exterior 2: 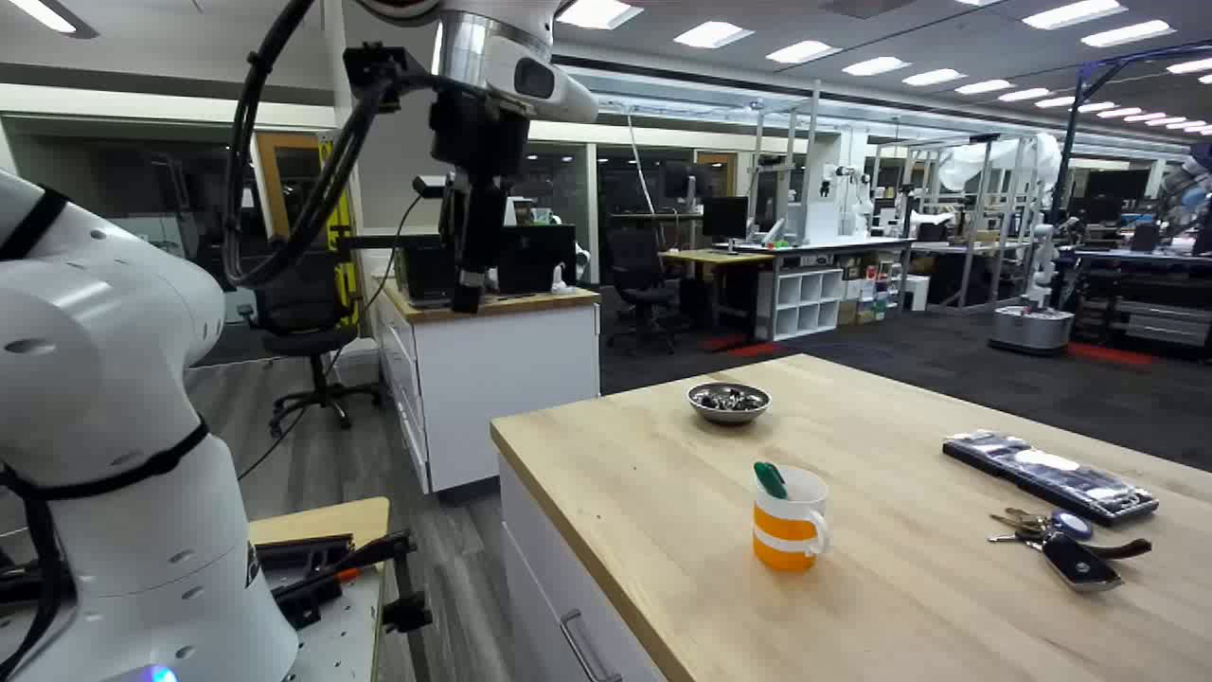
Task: Pick up the pen from the cup and put it on the table.
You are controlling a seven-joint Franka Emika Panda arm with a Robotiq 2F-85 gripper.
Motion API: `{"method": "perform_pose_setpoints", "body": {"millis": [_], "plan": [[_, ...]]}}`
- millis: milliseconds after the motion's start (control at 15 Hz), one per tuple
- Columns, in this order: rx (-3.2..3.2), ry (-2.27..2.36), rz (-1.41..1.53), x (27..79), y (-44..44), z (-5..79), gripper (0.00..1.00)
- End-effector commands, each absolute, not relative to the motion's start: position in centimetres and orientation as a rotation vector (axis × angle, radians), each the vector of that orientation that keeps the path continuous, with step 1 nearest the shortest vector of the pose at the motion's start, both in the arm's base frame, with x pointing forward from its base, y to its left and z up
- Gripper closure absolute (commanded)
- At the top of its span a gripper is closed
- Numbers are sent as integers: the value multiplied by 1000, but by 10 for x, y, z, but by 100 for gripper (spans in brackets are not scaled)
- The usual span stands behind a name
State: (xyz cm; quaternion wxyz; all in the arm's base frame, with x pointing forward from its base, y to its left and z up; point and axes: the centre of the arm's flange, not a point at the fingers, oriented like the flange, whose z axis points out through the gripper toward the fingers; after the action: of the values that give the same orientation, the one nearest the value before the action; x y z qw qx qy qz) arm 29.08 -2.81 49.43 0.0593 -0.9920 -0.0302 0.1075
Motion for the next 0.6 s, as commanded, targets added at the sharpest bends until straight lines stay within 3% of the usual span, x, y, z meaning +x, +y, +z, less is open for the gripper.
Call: {"method": "perform_pose_setpoints", "body": {"millis": [0, 533], "plan": [[-3004, -91, 326, 291, -28, 494, 0], [-3016, -99, 320, 291, -28, 493, 0]]}}
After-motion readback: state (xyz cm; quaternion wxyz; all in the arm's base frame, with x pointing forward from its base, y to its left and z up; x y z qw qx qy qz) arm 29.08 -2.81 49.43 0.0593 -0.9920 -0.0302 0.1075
